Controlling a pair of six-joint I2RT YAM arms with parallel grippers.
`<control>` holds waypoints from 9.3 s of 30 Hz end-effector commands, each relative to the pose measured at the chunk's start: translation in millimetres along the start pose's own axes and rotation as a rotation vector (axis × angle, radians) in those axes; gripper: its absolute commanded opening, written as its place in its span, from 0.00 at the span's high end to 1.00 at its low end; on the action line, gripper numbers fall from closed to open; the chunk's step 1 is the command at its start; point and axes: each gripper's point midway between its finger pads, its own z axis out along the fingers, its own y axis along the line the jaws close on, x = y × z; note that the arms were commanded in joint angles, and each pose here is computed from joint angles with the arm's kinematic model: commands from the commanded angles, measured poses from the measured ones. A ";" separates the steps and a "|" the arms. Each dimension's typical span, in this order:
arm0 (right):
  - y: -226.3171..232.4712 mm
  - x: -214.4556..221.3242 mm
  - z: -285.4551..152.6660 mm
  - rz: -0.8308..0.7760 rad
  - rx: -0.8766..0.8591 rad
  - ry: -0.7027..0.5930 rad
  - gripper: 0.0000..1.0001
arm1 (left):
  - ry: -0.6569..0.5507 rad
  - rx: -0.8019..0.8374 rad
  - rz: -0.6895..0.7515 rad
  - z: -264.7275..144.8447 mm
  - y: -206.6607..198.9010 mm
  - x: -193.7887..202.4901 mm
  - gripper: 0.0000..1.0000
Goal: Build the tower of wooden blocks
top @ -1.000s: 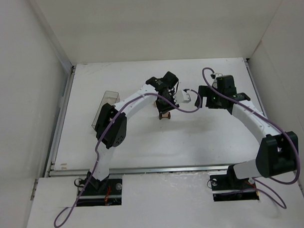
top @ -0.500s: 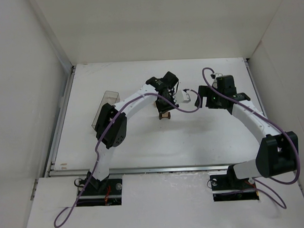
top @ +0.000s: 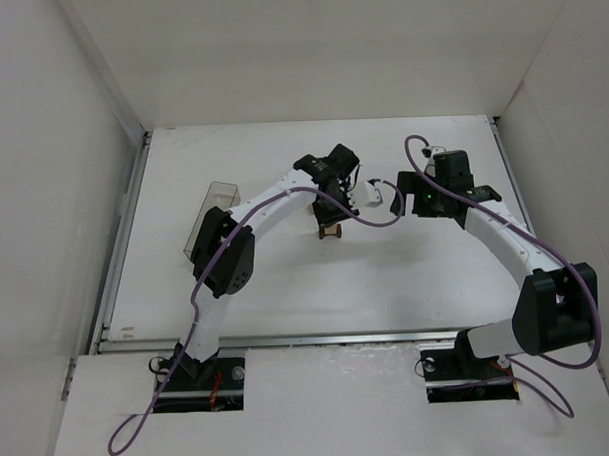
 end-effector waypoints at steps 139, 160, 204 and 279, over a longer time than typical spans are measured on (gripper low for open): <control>-1.6 -26.0 -12.0 0.056 0.023 -0.091 0.00 | -0.274 0.057 0.070 -97.7 26.5 -38.3 1.00; -5.1 -12.5 -19.2 0.066 0.031 -0.098 0.00 | -0.266 0.086 0.073 -70.1 6.3 -38.7 1.00; -5.9 -16.1 -22.4 0.058 0.040 -0.101 0.00 | -0.239 0.129 0.099 -48.0 -2.8 -26.9 0.93; -77.4 -65.0 -62.7 0.279 0.526 -0.313 0.00 | -0.131 -1.545 -1.207 -270.6 187.2 204.6 0.00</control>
